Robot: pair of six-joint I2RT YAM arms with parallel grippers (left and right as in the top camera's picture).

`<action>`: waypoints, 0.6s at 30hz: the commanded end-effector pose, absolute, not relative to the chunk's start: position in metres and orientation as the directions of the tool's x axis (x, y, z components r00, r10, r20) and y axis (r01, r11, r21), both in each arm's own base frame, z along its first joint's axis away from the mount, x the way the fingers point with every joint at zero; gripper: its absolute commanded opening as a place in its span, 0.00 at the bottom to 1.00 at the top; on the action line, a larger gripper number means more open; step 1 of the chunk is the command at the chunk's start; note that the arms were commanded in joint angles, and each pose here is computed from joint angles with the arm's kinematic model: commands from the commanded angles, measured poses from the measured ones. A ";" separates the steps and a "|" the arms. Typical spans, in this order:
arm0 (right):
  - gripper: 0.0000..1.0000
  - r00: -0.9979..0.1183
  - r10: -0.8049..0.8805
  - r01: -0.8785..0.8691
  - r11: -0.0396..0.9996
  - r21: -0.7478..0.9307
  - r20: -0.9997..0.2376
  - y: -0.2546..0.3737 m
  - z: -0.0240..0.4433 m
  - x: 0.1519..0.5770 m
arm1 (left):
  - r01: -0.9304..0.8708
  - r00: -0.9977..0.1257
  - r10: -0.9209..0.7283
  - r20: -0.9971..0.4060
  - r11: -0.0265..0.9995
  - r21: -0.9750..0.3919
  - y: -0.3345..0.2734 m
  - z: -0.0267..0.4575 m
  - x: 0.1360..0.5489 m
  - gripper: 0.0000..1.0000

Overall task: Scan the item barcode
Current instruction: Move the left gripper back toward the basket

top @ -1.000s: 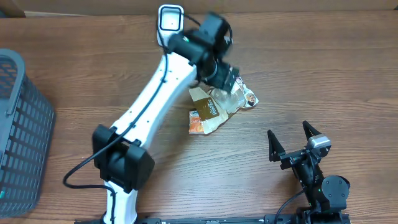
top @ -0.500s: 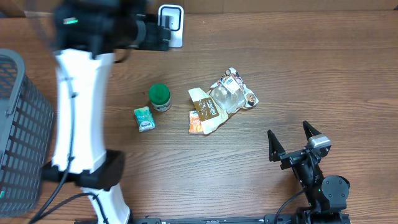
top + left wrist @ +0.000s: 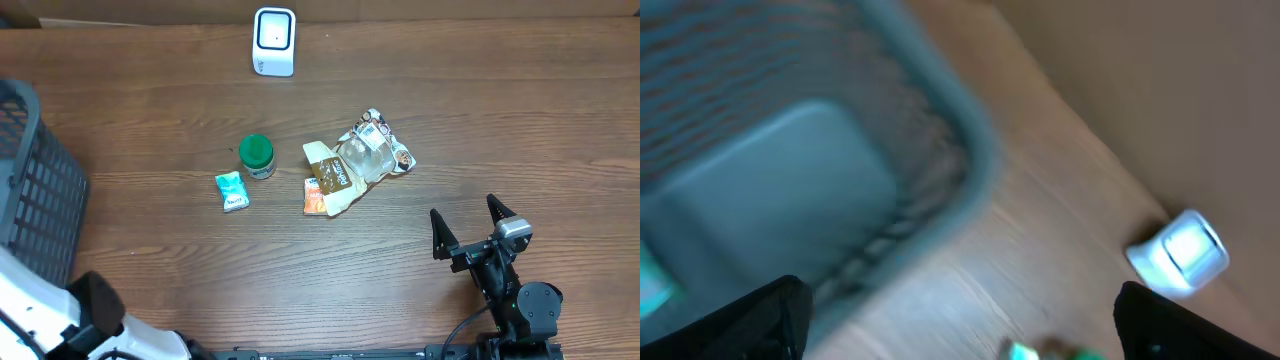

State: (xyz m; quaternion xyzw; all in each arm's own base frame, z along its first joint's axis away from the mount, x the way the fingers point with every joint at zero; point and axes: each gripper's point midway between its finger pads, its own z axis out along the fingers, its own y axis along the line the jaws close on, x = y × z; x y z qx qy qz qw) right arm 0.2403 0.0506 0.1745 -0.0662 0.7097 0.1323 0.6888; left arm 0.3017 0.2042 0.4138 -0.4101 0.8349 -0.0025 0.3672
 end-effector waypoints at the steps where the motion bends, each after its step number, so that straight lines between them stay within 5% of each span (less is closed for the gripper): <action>1: 1.00 -0.040 0.089 -0.276 0.956 0.097 -0.995 0.051 0.172 0.241 | -0.809 -0.233 -0.806 -0.544 0.471 -0.351 0.255 0.398 0.276 0.96; 10: 1.00 -0.040 0.089 -0.276 0.956 0.097 -0.995 0.051 0.172 0.241 | -0.928 -0.070 -0.871 -0.486 0.236 -0.289 0.311 0.370 0.215 0.91; 18: 1.00 -0.040 0.089 -0.276 0.956 0.097 -0.995 0.051 0.172 0.241 | -0.985 -0.046 -0.911 -0.410 0.109 -0.131 0.331 0.319 0.189 0.91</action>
